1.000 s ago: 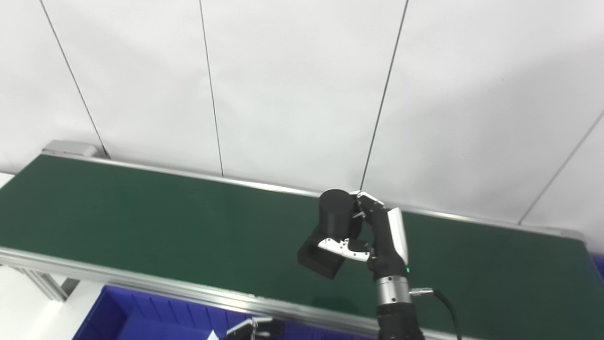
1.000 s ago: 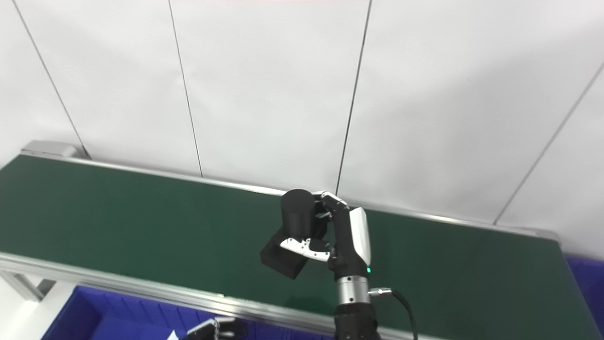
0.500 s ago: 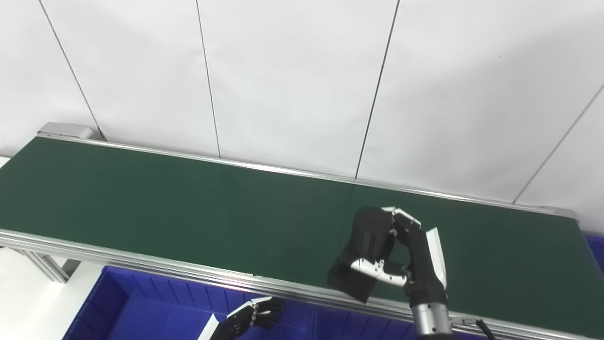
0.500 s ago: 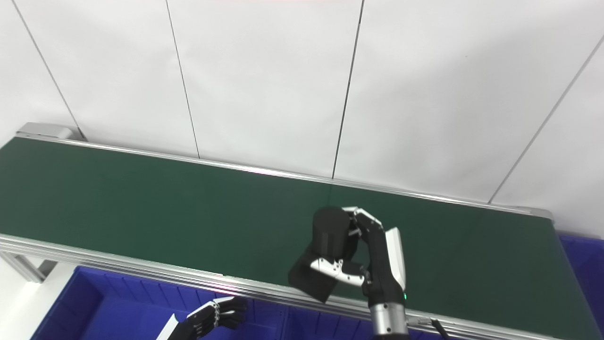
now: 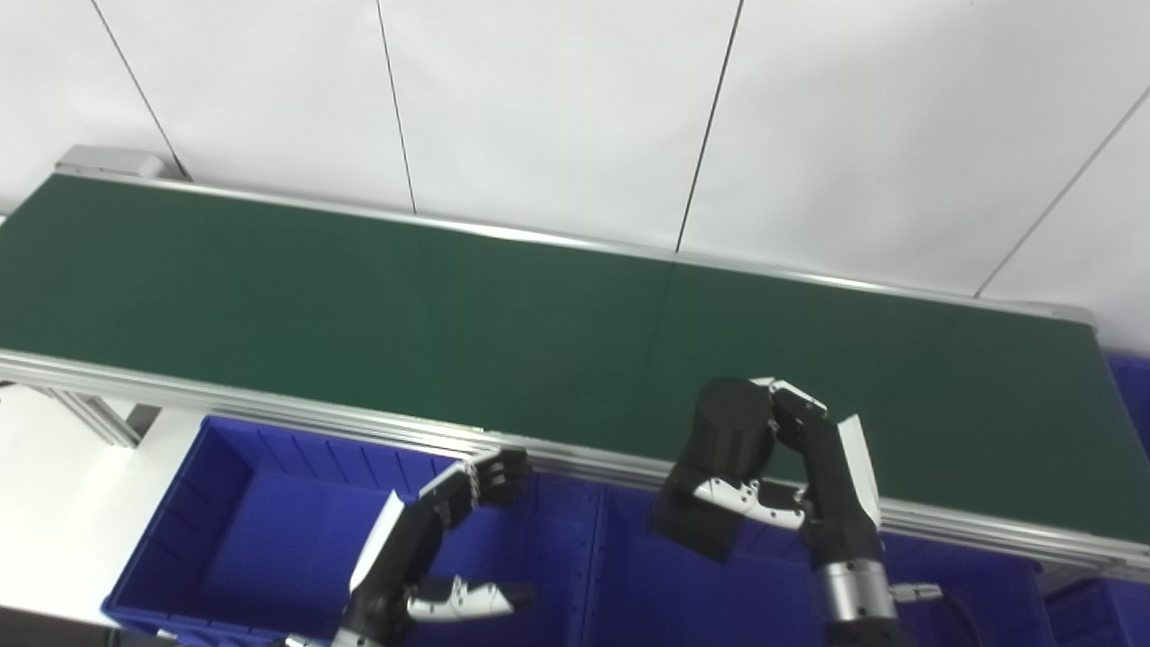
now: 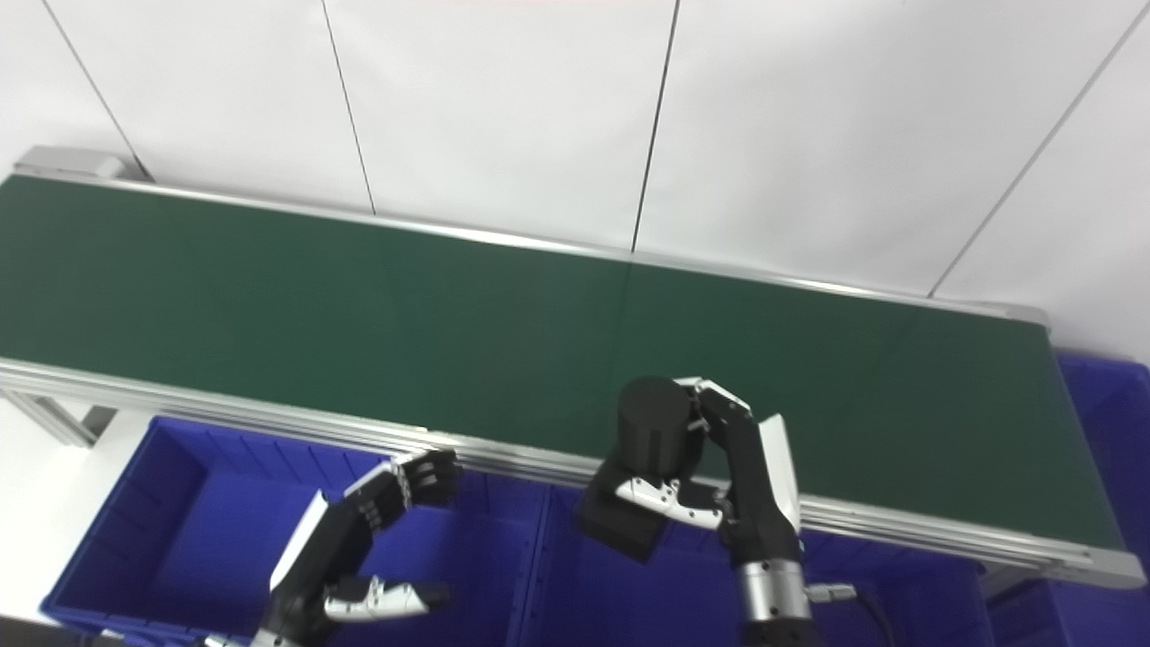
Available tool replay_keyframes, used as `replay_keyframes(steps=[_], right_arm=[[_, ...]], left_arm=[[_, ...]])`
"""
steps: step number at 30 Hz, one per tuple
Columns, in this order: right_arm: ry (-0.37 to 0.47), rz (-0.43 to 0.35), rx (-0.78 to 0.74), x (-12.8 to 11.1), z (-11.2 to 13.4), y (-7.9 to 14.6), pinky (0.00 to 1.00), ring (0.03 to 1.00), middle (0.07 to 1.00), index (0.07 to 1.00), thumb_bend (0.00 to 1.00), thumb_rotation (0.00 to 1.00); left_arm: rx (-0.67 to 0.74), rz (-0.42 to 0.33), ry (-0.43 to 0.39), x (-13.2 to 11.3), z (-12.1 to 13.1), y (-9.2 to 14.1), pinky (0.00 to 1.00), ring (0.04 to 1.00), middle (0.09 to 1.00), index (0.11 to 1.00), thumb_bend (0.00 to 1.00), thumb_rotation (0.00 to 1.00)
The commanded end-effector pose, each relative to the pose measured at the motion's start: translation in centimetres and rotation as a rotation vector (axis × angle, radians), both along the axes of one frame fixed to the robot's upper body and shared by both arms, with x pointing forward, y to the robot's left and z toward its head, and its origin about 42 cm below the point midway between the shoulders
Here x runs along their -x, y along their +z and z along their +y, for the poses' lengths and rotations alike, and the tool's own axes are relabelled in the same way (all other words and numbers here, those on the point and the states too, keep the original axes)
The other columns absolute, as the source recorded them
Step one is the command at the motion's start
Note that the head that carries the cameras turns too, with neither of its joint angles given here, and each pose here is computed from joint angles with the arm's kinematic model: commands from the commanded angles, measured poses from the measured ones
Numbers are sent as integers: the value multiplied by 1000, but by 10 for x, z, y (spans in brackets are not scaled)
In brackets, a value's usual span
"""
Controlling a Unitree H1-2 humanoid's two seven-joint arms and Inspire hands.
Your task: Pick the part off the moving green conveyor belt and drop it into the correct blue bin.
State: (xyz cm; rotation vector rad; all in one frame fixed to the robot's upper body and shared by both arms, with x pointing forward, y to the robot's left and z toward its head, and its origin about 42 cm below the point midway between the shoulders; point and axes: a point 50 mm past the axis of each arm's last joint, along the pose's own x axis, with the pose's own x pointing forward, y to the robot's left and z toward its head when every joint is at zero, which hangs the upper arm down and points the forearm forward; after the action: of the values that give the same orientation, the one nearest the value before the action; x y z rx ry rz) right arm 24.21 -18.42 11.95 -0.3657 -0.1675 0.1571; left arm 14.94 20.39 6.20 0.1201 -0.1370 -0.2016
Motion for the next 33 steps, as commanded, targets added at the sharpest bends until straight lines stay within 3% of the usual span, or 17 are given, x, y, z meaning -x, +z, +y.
replay_keyframes(steps=[1,19,22,27,33], right_arm=[[2,-50,-14,-2,-1,18,371,387,490,560,505,0],[72,59,246,3,-36,12,356,378,483,562,505,0],[73,78,274,1,-38,12,294,361,458,559,504,0],[109,133,354,1,-38,7,338,376,473,567,504,0],[139,192,443,0,-36,-1,320,365,473,569,502,0]], left_arm=[[-29,-93,14,-6,1,14,693,735,769,785,818,393],[-13,-120,22,-7,8,24,666,707,750,778,800,376],[-9,-122,21,-7,10,25,670,708,747,779,795,377],[16,-115,18,-6,15,26,691,724,758,784,793,370],[17,-116,14,-6,19,27,688,721,758,782,800,380]])
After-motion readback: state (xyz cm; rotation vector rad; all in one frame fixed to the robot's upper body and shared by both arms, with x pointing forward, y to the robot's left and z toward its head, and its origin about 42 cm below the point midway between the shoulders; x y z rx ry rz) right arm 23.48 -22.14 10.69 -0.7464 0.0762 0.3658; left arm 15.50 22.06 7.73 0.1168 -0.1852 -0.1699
